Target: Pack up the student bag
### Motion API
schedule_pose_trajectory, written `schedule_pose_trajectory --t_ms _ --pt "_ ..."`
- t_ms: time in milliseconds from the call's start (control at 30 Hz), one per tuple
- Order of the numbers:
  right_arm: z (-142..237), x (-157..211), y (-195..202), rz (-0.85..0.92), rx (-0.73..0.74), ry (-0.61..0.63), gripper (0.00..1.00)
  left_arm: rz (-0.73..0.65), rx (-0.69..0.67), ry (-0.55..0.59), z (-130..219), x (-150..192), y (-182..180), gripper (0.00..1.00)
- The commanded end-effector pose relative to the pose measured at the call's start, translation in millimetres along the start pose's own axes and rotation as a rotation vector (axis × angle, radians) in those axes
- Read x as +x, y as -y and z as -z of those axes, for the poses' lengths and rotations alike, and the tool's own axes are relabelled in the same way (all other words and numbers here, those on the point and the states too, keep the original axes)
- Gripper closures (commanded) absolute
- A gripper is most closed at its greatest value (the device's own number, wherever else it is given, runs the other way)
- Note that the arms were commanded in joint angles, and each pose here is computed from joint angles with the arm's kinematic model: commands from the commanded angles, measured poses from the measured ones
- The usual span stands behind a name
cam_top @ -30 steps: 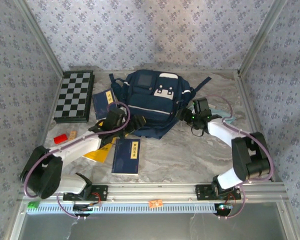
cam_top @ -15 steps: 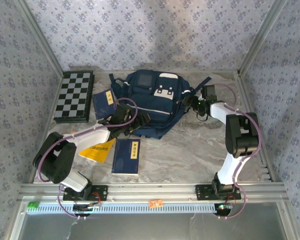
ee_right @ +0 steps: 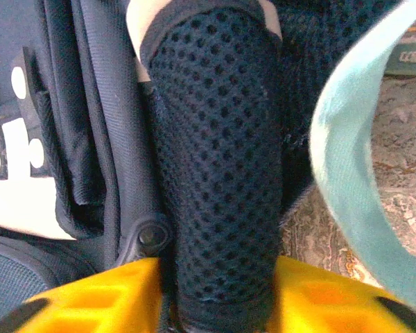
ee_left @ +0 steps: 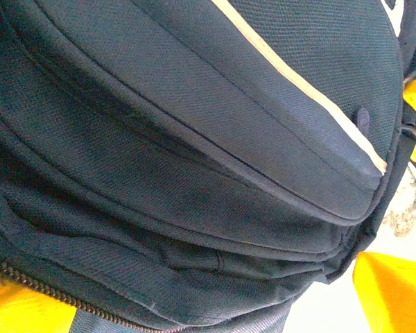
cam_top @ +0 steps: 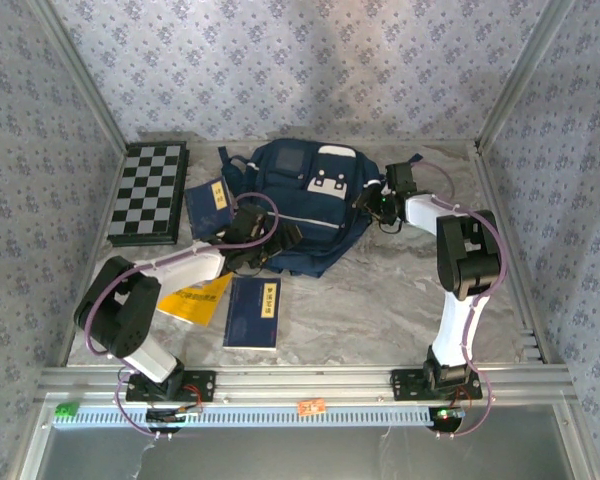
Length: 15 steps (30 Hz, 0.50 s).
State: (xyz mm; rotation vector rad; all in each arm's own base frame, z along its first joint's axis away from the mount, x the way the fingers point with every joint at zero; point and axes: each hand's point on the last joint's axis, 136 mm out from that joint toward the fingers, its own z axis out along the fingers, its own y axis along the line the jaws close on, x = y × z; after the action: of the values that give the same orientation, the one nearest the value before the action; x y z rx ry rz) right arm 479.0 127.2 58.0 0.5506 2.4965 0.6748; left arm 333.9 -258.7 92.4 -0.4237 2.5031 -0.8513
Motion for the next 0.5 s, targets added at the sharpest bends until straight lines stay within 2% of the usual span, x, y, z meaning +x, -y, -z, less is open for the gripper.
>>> schedule_pose_trajectory --t_ms 0,67,200,467 --pt "5 4 -6 -0.011 -0.023 -0.017 0.71 -0.016 -0.038 0.022 -7 -13 -9 0.00" --pt "13 4 -11 -0.002 -0.041 -0.011 0.82 -0.024 -0.037 0.034 -7 -18 -8 0.00" --pt "32 0 -25 0.024 -0.097 0.012 1.00 -0.026 -0.037 0.057 -6 -29 -9 0.00" --pt "65 34 -32 0.053 -0.119 -0.023 1.00 -0.040 -0.023 0.142 9 -69 -11 0.00"
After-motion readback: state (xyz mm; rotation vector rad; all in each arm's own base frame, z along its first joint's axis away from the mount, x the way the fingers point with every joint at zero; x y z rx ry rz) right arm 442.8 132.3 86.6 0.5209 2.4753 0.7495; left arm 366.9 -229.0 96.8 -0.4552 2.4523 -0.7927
